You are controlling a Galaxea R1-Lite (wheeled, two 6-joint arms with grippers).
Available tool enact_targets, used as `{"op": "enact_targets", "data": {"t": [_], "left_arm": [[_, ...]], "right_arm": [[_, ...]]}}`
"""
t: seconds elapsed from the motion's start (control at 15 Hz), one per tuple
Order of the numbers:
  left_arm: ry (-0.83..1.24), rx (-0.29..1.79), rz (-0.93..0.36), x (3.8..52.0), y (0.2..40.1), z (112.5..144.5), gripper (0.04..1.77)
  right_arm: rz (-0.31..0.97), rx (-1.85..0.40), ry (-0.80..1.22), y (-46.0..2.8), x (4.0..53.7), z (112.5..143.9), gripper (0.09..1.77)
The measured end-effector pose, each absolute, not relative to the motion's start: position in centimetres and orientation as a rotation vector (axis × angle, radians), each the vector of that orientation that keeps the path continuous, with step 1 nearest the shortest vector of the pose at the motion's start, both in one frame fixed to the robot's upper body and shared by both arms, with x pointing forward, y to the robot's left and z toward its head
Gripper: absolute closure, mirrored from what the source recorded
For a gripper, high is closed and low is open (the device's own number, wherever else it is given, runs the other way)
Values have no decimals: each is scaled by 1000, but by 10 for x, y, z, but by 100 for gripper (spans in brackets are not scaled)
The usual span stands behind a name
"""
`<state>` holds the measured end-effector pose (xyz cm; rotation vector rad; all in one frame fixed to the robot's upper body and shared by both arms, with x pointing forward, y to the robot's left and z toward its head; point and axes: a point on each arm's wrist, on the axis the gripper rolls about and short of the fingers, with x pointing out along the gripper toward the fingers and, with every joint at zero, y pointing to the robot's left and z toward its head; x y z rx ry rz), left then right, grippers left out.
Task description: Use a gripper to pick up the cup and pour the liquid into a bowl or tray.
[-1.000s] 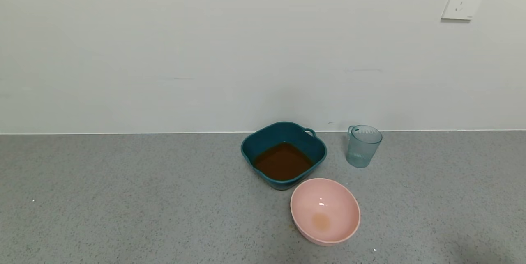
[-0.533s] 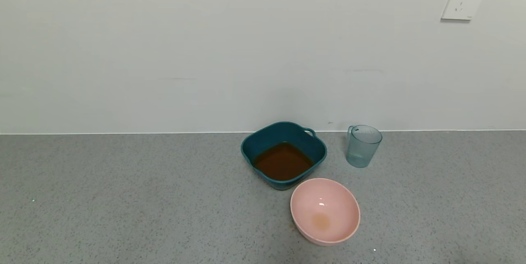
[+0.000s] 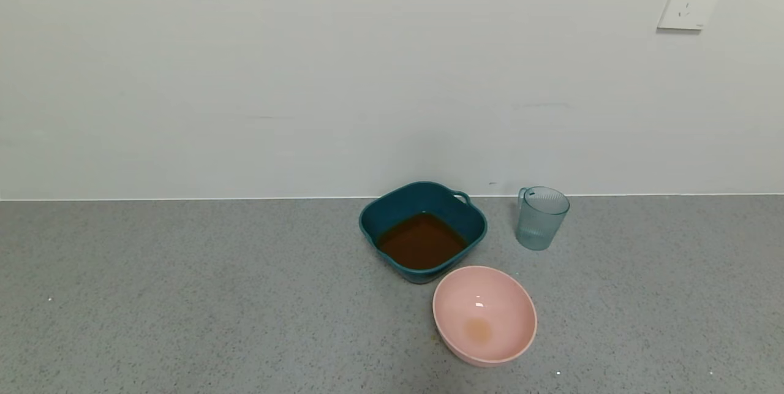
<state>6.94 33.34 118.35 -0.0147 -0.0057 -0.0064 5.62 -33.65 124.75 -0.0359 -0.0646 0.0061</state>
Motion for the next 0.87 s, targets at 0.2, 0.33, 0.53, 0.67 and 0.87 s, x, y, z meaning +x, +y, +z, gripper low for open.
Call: {"op": "enact_targets", "data": {"t": [0.2, 0.33, 0.53, 0.67, 0.87], "left_arm": [[-6, -15, -6, 69, 333, 1183, 9], [-6, -15, -6, 69, 333, 1183, 9], [-5, -15, -7, 69, 333, 1183, 9], [-5, -15, -7, 69, 333, 1183, 9], [-6, -15, -6, 69, 333, 1183, 9]], "right_arm": [[13, -30, -102, -336, 56, 1228, 16], [9, -32, -136, -336, 60, 1217, 16], [6, -31, -94, -336, 67, 1196, 16], [7, -33, -6, -336, 69, 1184, 16], [8, -26, 12, -336, 69, 1181, 16]]}}
